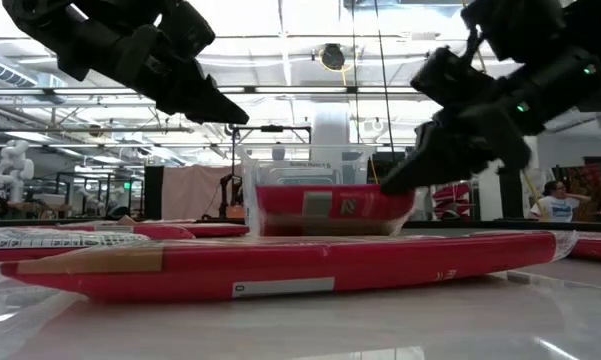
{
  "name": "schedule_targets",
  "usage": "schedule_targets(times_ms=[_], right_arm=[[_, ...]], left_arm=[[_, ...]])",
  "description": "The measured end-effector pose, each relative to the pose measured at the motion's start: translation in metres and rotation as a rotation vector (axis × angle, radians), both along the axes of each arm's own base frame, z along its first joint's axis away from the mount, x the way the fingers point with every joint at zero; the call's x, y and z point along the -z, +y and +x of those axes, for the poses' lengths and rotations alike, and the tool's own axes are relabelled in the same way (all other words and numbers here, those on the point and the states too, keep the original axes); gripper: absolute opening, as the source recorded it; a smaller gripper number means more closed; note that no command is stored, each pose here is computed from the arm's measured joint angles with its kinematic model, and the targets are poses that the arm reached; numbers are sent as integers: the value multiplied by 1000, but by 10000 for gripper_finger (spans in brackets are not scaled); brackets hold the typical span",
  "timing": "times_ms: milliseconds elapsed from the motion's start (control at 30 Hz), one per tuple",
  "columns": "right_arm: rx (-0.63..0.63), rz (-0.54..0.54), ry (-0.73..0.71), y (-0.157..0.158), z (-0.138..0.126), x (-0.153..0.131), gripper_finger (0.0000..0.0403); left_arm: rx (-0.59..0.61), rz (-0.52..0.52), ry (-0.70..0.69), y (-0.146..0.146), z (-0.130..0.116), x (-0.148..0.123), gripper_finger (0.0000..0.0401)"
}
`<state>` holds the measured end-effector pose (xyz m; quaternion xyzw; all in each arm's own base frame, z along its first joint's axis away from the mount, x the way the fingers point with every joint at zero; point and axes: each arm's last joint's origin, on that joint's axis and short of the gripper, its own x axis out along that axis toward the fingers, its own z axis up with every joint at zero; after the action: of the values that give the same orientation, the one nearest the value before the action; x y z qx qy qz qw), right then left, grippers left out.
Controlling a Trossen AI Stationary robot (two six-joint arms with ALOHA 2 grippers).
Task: Sort popcorn bags into baskets
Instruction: Put the popcorn bag into the transparent bin
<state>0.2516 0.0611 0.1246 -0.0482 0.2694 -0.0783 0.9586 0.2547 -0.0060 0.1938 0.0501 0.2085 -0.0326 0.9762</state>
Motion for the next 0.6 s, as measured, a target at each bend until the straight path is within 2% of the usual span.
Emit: schedule_targets(times_ms=[100, 200, 433, 600], right_arm=[[33, 24, -33, -6, 2, -5, 1], [70, 57, -64, -12, 4, -8, 1], [128, 105, -99, -20, 6, -11, 0], [138, 134, -137, -23, 8, -14, 0]], left_arm=[[38, 17, 17, -8, 2, 5, 109], [56, 28, 5, -14, 7, 10, 144], [-57, 119, 40, -16, 18, 31, 246], [-66, 125, 63, -14, 26, 50, 287]])
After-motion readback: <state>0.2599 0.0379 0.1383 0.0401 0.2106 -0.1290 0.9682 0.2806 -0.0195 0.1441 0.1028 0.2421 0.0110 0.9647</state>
